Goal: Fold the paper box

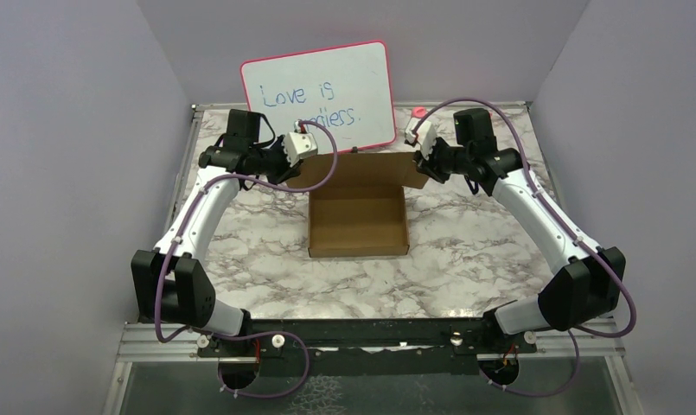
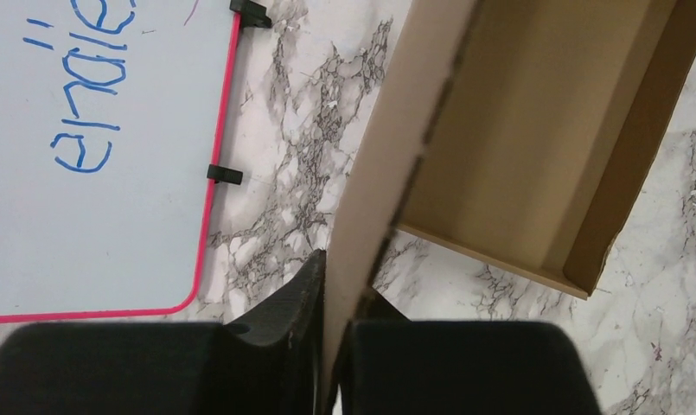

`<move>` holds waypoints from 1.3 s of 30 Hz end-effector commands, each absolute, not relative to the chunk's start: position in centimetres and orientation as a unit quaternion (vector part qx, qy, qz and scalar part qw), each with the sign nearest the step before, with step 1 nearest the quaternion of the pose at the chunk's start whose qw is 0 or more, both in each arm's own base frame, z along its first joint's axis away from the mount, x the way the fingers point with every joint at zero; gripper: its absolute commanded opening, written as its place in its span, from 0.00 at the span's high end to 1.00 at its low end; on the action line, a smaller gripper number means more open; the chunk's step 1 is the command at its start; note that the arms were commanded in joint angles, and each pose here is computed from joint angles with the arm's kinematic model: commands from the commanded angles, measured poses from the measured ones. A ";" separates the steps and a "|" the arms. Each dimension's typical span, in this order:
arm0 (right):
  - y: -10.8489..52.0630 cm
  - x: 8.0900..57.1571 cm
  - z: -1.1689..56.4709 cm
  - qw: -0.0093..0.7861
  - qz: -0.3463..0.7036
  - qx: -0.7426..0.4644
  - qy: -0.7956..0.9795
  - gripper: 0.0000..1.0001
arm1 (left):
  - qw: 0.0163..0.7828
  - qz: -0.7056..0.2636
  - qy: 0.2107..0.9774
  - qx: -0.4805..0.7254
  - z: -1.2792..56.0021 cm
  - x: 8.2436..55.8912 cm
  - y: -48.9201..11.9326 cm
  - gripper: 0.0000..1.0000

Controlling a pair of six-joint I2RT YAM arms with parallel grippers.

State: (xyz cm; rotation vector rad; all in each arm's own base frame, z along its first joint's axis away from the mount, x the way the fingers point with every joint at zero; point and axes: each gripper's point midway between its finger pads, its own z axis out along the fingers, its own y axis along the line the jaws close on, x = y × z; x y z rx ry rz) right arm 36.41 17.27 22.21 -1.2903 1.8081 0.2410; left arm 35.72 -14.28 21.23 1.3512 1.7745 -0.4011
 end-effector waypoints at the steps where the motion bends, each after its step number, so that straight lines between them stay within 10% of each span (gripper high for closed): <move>1: 17.7 36.9 23.2 0.452 0.106 -0.518 0.718 0.87 | 0.434 -0.174 0.696 0.544 22.5 35.8 -14.7 0.95; 39: 17.4 35.9 23.2 0.417 0.117 -0.075 0.898 0.99 | 0.451 -0.140 0.874 0.114 23.1 37.6 -15.1 1.00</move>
